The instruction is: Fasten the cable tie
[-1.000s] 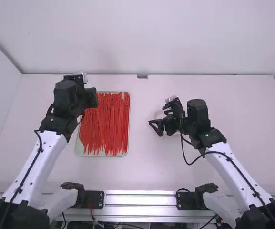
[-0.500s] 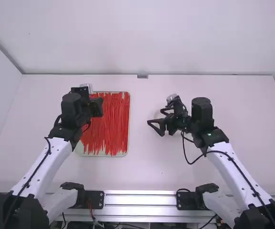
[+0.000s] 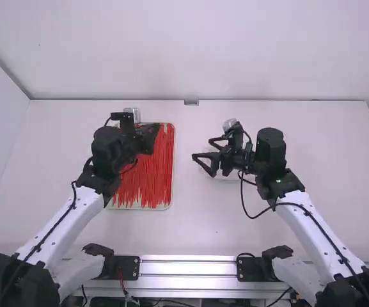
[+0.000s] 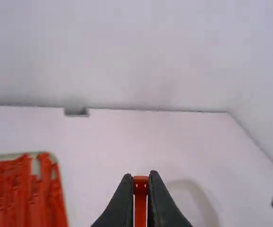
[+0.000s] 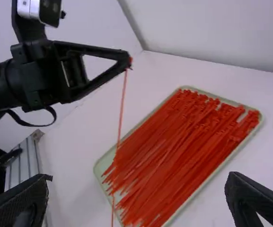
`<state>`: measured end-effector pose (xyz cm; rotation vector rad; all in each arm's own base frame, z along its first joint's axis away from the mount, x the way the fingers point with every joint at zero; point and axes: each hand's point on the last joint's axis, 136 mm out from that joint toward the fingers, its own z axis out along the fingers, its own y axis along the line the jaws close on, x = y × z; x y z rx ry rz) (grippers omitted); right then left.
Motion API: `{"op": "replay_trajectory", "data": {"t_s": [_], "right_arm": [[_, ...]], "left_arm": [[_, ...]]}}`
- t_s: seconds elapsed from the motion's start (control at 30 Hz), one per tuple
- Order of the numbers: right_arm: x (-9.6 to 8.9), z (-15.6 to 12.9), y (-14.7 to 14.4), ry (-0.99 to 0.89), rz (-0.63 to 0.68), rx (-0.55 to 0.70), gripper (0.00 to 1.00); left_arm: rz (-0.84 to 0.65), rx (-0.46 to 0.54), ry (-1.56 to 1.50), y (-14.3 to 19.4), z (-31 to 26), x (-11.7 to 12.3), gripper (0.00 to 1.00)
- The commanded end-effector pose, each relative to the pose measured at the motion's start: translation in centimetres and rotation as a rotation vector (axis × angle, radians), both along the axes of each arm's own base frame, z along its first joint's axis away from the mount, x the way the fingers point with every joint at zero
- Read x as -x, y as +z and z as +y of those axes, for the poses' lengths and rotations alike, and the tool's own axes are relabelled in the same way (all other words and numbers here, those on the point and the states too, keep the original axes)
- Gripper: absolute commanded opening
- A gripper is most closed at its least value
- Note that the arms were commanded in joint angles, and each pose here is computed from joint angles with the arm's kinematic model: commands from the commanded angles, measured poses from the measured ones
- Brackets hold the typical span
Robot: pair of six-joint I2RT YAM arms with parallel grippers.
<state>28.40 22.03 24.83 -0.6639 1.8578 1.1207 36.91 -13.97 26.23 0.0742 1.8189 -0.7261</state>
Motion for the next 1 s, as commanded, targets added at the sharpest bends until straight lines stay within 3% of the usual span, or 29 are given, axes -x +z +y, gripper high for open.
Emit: {"op": "replay_trajectory", "data": {"t_s": [0.0, 0.57, 0.77, 0.87, 0.97], "right_arm": [[0.3, 1.1, 1.9, 0.033, -0.04, -0.024, 0.99], [0.3, 4.6, 2.5, -0.082, -0.077, -0.007, 0.97], [-0.4, 4.7, 2.9, -0.148, -0.113, -0.002, 0.88], [-0.6, 4.7, 3.1, -0.158, -0.121, -0.003, 0.78], [-0.6, 4.6, 3.1, -0.162, -0.123, -0.005, 0.59]], "left_arm": [[-0.032, 0.033, -0.033, 1.5, -1.1, 0.6, 0.02], [-0.173, 0.107, -0.191, 7.0, -6.7, 3.0, 0.02], [-0.187, 0.124, -0.208, 7.5, -7.3, 3.4, 0.02], [-0.193, 0.134, -0.224, 7.8, -7.4, 3.6, 0.02], [-0.196, 0.152, -0.243, 8.1, -7.8, 3.9, 0.02]]}}
